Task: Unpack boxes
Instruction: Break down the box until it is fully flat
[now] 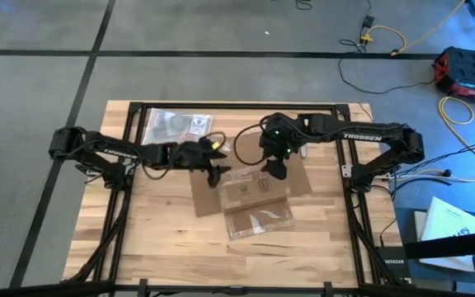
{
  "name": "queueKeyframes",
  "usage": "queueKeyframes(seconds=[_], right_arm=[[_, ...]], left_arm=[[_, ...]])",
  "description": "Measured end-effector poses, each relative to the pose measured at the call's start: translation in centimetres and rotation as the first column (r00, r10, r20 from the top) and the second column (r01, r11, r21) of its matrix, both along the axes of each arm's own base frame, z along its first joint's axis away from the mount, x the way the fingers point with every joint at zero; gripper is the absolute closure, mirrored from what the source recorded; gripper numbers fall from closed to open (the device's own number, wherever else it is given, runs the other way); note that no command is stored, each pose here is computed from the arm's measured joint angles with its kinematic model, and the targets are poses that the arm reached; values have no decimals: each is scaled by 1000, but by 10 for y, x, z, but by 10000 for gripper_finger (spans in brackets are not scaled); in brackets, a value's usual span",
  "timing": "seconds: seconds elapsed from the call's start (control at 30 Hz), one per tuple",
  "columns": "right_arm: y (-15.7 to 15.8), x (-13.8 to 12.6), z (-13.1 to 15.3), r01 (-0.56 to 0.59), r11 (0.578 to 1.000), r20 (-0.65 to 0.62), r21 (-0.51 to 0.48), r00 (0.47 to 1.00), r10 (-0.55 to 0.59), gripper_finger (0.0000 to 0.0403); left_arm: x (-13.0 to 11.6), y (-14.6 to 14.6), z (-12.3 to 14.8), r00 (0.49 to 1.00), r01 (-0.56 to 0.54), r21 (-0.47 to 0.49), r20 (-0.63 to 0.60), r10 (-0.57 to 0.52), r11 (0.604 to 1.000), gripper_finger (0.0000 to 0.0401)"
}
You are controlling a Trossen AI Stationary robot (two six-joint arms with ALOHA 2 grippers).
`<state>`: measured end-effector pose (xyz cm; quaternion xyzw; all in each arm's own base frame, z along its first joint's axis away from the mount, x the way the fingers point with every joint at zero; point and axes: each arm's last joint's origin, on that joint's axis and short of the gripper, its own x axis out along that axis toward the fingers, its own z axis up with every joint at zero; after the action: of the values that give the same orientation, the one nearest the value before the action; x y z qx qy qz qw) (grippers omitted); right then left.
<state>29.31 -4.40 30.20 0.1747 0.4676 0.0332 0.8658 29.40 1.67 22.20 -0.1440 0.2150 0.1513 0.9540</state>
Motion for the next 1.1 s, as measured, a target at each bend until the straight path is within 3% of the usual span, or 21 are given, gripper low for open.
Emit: queueKeyframes(seconds=[0.2,0.37,0.53,0.63,0.8,0.93,1.1], right_arm=[[-1,0,-4,-2,1000,-26,14,1000,2,164],[-1,0,-3,20,1000,-31,22,999,-19,176],[-1,0,-3,37,999,-36,12,999,-37,189],[-2,0,-3,51,999,-39,18,998,-51,196],[-2,0,-3,52,998,-39,18,998,-52,201],[-2,0,-3,53,998,-39,18,998,-53,201],[-2,0,-3,53,998,-39,18,998,-52,201]], left_arm=[[-4,23,-3,998,-8,72,-58,13,997,162],[1,13,3,995,103,129,-10,-102,986,162],[0,9,2,997,72,132,-21,-70,989,170],[0,10,2,998,67,131,-21,-65,989,226],[1,10,3,997,76,153,-22,-74,985,376],[3,10,8,997,77,169,0,-78,983,393],[11,12,33,992,123,249,-50,-114,961,400]])
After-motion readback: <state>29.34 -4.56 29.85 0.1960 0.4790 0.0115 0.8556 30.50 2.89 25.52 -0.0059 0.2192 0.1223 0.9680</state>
